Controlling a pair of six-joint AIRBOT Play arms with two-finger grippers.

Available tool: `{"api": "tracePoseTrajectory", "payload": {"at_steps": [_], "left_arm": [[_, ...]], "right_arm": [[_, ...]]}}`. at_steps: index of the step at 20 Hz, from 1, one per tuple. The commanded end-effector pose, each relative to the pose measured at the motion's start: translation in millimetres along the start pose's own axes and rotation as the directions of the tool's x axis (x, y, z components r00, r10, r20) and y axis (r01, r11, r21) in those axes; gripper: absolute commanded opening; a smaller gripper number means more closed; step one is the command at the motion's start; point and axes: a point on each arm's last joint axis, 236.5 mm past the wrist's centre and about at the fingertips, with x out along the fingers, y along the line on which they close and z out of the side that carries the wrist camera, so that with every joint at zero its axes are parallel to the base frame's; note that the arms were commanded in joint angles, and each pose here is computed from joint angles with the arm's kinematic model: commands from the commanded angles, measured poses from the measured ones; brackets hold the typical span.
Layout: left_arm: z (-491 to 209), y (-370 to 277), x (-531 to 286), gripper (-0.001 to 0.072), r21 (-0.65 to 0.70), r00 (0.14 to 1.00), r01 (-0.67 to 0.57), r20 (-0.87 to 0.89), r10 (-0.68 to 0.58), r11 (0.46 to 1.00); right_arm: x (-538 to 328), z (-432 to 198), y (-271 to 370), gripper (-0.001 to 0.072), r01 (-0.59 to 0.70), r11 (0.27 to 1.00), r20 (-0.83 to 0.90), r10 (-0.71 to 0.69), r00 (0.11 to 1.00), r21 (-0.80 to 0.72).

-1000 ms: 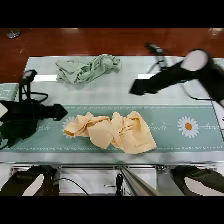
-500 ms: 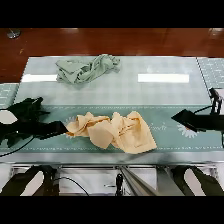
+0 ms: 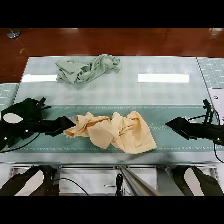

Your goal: Fold the shirts.

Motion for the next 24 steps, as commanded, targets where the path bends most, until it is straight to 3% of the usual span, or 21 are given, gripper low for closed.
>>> {"api": "tracePoseTrajectory", "payload": {"at_steps": [1,2,3,4,10,13,19,20,21,22,23,24], "left_arm": [[3,-16,16,0.0696,-0.011,0.996,0.090,-0.015,-0.090,0.996],[1,-18,19,0.0597,-0.001,0.996,0.090,-0.029,-0.090,0.996],[1,-20,21,0.0208,0.028,0.995,0.091,-0.037,-0.090,0.995],[3,-22,21,0.0027,0.052,0.995,0.094,-0.035,-0.093,0.994],[17,-35,12,0.0020,0.091,0.994,0.109,-0.016,-0.108,0.990],[14,-37,12,0.0020,0.086,0.993,0.117,-0.031,-0.115,0.989],[14,-37,12,0.0020,0.086,0.993,0.117,-0.030,-0.115,0.989],[14,-37,12,0.0020,0.084,0.993,0.119,-0.029,-0.117,0.989],[14,-37,12,0.0020,0.084,0.993,0.119,-0.029,-0.117,0.989],[15,-38,12,0.0020,0.082,0.992,0.123,-0.027,-0.121,0.989],[16,-42,11,0.0020,0.076,0.991,0.137,-0.022,-0.136,0.988],[21,-48,7,0.0020,0.082,0.988,0.154,-0.015,-0.153,0.985]], "right_arm": [[8,-19,-1,0.0618,-0.016,1.000,-0.057,0.017,0.998,0.016],[13,-28,-2,0.0618,-0.016,1.000,-0.084,0.017,0.996,0.015],[17,-38,-2,0.0618,-0.016,1.000,-0.116,0.017,0.993,0.005],[23,-50,1,0.0618,-0.020,1.000,-0.159,0.018,0.987,-0.012],[50,-83,6,0.0618,-0.003,0.999,-0.321,-0.013,0.947,-0.051],[63,-78,4,0.0618,0.003,0.997,-0.315,-0.027,0.949,-0.075],[92,-68,48,0.0593,-0.100,0.990,-0.331,0.063,0.942,-0.095],[96,-67,56,0.0492,-0.109,0.987,-0.338,0.065,0.939,-0.114],[101,-67,65,0.0321,-0.118,0.982,-0.347,0.061,0.936,-0.144],[104,-67,73,0.0081,-0.133,0.973,-0.358,0.059,0.932,-0.187],[105,-66,82,0.0035,-0.149,0.965,-0.368,0.062,0.928,-0.215],[101,-60,93,0.0035,-0.169,0.956,-0.370,0.072,0.926,-0.238]]}}
